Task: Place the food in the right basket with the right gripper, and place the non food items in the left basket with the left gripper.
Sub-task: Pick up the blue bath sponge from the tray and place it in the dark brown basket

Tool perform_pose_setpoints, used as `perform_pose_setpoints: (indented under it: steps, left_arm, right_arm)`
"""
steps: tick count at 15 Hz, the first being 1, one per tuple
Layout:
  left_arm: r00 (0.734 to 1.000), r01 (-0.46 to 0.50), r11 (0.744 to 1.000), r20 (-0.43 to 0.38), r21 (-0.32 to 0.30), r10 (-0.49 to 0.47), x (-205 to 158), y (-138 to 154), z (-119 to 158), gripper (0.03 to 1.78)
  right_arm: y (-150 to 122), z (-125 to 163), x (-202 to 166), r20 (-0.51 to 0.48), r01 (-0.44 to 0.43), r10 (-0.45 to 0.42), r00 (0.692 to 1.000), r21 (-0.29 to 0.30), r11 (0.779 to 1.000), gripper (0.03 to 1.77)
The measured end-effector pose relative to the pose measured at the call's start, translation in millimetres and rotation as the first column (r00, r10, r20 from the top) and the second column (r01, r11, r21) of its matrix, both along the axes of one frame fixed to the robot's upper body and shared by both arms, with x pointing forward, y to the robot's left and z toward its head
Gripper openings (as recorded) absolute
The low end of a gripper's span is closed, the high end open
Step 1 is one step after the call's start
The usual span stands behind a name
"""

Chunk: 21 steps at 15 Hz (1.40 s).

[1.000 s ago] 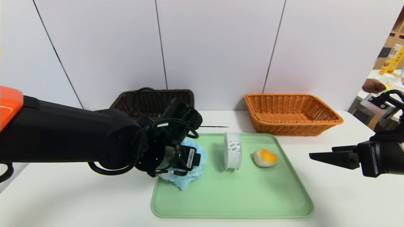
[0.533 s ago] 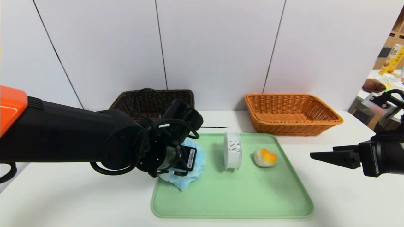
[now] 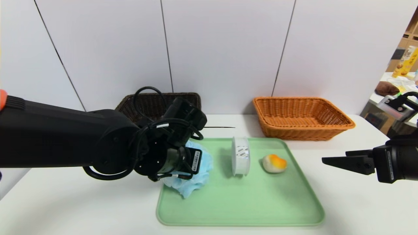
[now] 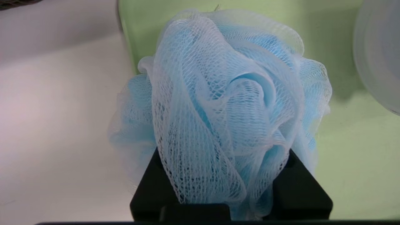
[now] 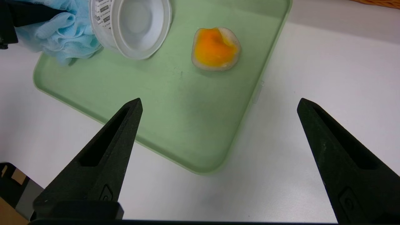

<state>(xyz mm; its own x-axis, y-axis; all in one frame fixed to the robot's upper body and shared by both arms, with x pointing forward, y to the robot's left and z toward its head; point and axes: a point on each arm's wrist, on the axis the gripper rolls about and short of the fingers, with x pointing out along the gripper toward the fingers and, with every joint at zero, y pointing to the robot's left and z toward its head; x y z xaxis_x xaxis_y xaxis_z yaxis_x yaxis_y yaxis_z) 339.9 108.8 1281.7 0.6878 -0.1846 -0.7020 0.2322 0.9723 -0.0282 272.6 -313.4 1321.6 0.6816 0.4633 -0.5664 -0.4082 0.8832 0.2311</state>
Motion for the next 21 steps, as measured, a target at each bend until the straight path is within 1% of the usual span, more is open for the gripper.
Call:
perform_pose_setpoints:
  steps: [2, 5, 8, 9, 13, 16, 18, 21]
  left_arm:
    - [1.0, 0.004, 1.0, 0.019, -0.016, -0.003, -4.0, 3.7, 9.3, 0.51]
    - [0.998, 0.008, 0.999, 0.068, -0.043, -0.005, -10.3, 13.9, 28.8, 0.46]
    - [0.988, 0.015, 0.999, 0.154, -0.047, -0.007, -11.0, 32.2, 56.0, 0.45]
    - [0.983, 0.004, 0.998, 0.185, -0.057, 0.006, -8.9, 39.0, 66.5, 0.45]
    - [0.949, -0.036, 0.996, 0.308, -0.083, 0.06, 5.9, 64.7, 106.5, 0.42]
    - [0.925, -0.046, 0.992, 0.369, -0.119, 0.088, 20.6, 78.1, 130.5, 0.42]
    - [0.915, -0.048, 0.99, 0.392, -0.132, 0.097, 34.4, 87.3, 139.1, 0.42]
    - [0.906, -0.092, 0.988, 0.402, -0.128, 0.137, 59.8, 96.6, 139.0, 0.42]
  right_arm:
    - [-0.6, 0.3, -0.3, 0.001, 0.003, -0.003, 1.0, 0.001, 1.0, 1.71]
    - [-1.3, 0.8, -0.3, 0.006, 0.007, -0.007, 1.0, 0.0, 1.0, 1.71]
    - [-3.0, 1.2, 0.0, 0.008, 0.015, -0.015, 1.0, 0.0, 1.0, 1.71]
    - [-3.1, 1.2, 0.3, 0.009, 0.015, -0.015, 1.0, 0.0, 1.0, 1.71]
    - [-5.4, 0.6, 0.7, 0.006, 0.027, -0.027, 1.0, -0.001, 1.0, 1.71]
    - [-6.9, -1.0, 0.2, 0.0, 0.036, -0.036, 0.999, -0.001, 0.999, 1.71]
    - [-8.5, -1.3, 0.1, -0.001, 0.044, -0.044, 0.999, -0.002, 0.999, 1.71]
    - [-9.6, -1.6, -0.3, -0.003, 0.05, -0.05, 0.999, -0.002, 0.999, 1.71]
